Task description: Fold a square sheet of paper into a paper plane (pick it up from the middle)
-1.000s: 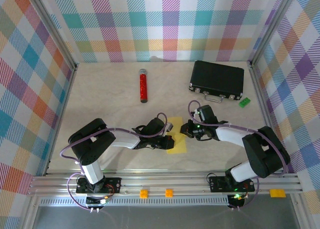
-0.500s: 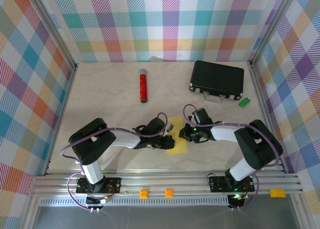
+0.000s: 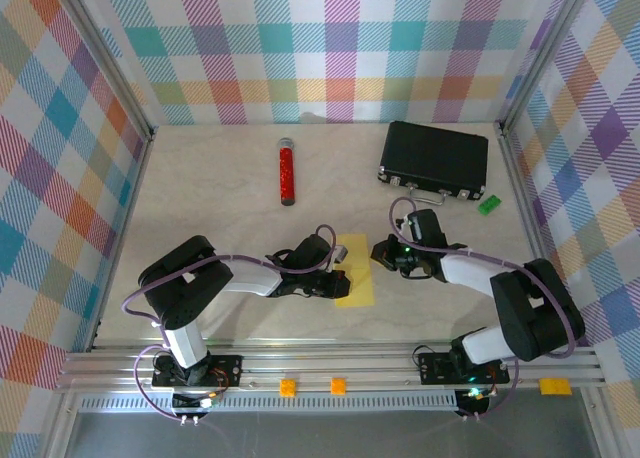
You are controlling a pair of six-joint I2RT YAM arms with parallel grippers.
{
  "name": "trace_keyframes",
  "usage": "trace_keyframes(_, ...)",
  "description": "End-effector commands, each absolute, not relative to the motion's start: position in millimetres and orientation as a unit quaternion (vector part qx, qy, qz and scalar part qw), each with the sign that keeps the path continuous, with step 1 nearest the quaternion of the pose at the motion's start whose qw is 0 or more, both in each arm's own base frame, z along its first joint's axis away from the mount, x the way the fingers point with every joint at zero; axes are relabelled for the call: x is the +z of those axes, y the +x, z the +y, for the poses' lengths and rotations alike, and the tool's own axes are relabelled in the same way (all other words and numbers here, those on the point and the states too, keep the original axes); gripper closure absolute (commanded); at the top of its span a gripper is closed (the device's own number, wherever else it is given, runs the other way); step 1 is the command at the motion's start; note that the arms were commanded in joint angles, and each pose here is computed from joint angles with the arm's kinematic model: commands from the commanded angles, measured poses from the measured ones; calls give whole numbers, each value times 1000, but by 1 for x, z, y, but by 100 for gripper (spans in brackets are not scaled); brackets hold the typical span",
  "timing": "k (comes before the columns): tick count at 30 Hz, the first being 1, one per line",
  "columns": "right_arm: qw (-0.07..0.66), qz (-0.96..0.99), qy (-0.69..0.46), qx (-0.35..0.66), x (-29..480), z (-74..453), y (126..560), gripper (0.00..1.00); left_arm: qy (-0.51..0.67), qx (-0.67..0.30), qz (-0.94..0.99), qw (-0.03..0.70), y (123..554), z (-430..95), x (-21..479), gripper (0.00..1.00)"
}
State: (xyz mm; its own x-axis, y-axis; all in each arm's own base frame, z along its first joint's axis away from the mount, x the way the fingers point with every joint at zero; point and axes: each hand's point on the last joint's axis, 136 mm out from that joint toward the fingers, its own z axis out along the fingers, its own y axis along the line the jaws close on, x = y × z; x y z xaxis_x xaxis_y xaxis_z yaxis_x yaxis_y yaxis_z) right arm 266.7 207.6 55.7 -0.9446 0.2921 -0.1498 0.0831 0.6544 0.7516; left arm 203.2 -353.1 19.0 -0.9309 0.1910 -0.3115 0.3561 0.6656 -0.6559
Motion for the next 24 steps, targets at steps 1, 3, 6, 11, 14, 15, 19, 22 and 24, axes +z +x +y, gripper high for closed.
trace_keyframes(1,95,896,82,425,54,228,251,100,133,-295,945,43,181,-314,-30,100)
trace_keyframes(3,79,897,70,428,49,239,246,100,133,-297,945,44,181,-316,-29,100)
trace_keyframes(6,61,907,70,412,37,242,242,100,132,-299,944,42,182,-317,-29,100)
trace_keyframes(11,28,938,84,336,5,225,234,100,132,-300,944,42,182,-317,-28,100)
trace_keyframes(14,16,945,92,314,-9,217,229,100,133,-310,940,43,182,-321,-22,100)
trace_keyframes(15,15,946,96,310,-12,214,227,100,134,-314,939,45,183,-323,-19,100)
trace_keyframes(19,11,945,103,310,-18,212,223,100,138,-338,930,53,187,-334,1,100)
trace_keyframes(22,10,945,102,311,-19,212,221,100,138,-359,921,70,195,-345,21,100)
trace_keyframes(24,11,945,102,311,-19,212,221,100,140,-372,914,76,200,-353,31,100)
